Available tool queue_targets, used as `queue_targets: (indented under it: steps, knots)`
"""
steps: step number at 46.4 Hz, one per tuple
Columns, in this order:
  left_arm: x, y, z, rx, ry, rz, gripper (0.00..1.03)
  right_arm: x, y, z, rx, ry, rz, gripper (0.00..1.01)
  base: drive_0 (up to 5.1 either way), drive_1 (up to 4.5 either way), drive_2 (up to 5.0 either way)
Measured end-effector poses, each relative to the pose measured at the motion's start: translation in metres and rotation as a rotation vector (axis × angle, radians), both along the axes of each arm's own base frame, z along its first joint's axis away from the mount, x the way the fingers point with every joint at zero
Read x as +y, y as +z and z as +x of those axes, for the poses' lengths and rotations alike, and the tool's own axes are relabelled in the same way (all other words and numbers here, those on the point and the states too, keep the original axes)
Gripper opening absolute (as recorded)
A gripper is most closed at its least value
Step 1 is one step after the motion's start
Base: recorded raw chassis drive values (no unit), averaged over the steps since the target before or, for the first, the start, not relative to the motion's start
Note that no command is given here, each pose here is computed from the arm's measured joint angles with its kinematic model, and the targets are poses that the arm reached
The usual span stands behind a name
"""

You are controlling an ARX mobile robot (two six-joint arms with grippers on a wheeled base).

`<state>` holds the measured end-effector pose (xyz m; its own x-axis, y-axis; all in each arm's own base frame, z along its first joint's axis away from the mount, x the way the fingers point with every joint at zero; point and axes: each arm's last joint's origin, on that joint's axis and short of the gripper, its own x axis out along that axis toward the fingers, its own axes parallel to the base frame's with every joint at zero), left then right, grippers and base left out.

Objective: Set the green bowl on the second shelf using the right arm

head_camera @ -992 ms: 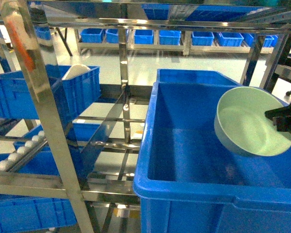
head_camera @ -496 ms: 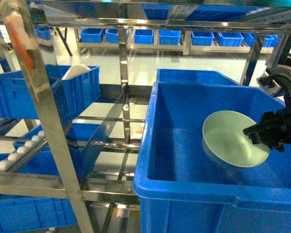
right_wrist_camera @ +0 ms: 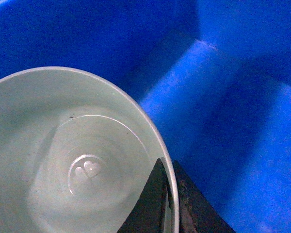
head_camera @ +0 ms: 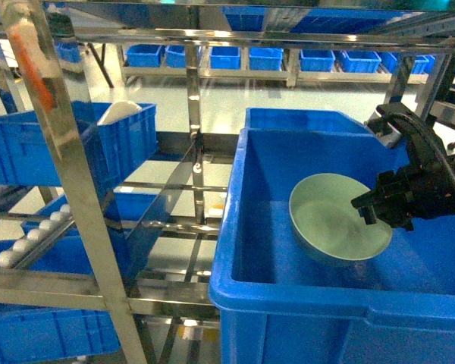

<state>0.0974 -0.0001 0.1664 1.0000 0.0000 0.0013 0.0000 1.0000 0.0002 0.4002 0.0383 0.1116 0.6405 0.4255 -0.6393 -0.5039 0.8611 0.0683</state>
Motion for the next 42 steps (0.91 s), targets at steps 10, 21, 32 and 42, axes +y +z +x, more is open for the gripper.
queue_targets:
  steps: [10,21,32,42]
  knots:
    - [0.0,0.0,0.0,0.0,0.0,0.0,0.98,-0.002,-0.001,0.0,-0.002,-0.018,-0.015,0.32,0.0,0.0,0.0]
    - [0.0,0.0,0.0,0.0,0.0,0.0,0.98,-0.003,-0.005,-0.007,-0.023,-0.046,-0.028,0.69,0.0,0.0,0.0]
    - [0.0,0.0,0.0,0.0,0.0,0.0,0.98,-0.012,0.049,-0.094,-0.228,-0.174,-0.025,0.98,0.0,0.0,0.0]
    - [0.0,0.0,0.0,0.0,0.0,0.0,0.98,-0.01,0.113,-0.268,-0.465,-0.219,0.078,0.98,0.0,0.0,0.0]
